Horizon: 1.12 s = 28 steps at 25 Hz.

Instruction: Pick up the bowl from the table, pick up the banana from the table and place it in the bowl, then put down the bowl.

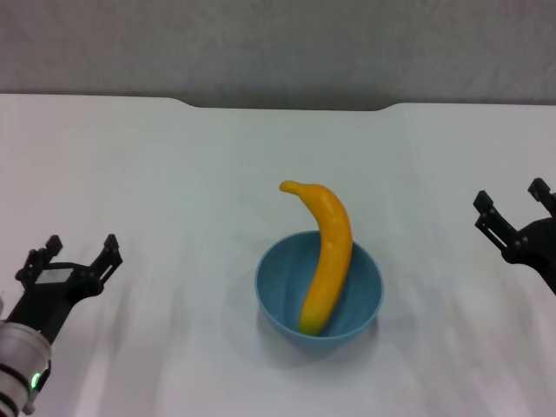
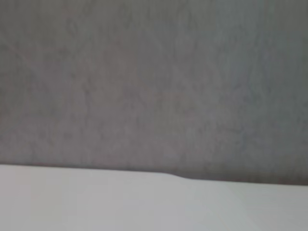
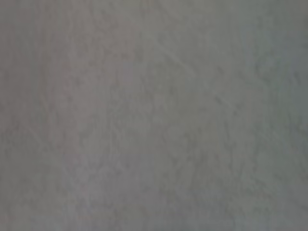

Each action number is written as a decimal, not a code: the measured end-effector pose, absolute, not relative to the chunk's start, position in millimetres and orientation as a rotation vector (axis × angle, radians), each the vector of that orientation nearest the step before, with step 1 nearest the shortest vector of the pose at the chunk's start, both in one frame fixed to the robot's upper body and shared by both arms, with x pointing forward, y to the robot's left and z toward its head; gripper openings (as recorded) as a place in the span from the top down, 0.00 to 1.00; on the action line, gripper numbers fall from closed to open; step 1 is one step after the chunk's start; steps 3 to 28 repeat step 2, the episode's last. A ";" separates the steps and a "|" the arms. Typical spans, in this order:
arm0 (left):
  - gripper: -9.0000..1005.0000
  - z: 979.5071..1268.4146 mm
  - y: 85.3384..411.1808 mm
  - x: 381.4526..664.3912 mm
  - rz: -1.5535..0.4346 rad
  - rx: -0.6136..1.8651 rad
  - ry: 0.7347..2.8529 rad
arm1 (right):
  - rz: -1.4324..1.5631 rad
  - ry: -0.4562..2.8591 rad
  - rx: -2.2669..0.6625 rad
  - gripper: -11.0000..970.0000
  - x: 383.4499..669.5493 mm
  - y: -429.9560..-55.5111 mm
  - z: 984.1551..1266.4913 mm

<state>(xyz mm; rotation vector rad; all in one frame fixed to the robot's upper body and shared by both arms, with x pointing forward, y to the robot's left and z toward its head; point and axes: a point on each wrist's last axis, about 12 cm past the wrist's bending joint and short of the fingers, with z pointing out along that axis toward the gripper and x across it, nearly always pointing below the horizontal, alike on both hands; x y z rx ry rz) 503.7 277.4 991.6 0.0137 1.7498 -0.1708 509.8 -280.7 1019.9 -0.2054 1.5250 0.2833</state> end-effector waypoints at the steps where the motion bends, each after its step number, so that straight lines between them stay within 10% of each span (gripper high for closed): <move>1: 0.11 991.2 276.6 505.4 -0.174 0.013 1.760 | 0.283 1.530 -0.203 0.09 509.3 -281.8 1019.0; 28: 0.11 991.0 275.0 507.5 -0.181 0.011 1.770 | 0.277 1.535 -0.203 0.09 508.3 -283.2 1018.0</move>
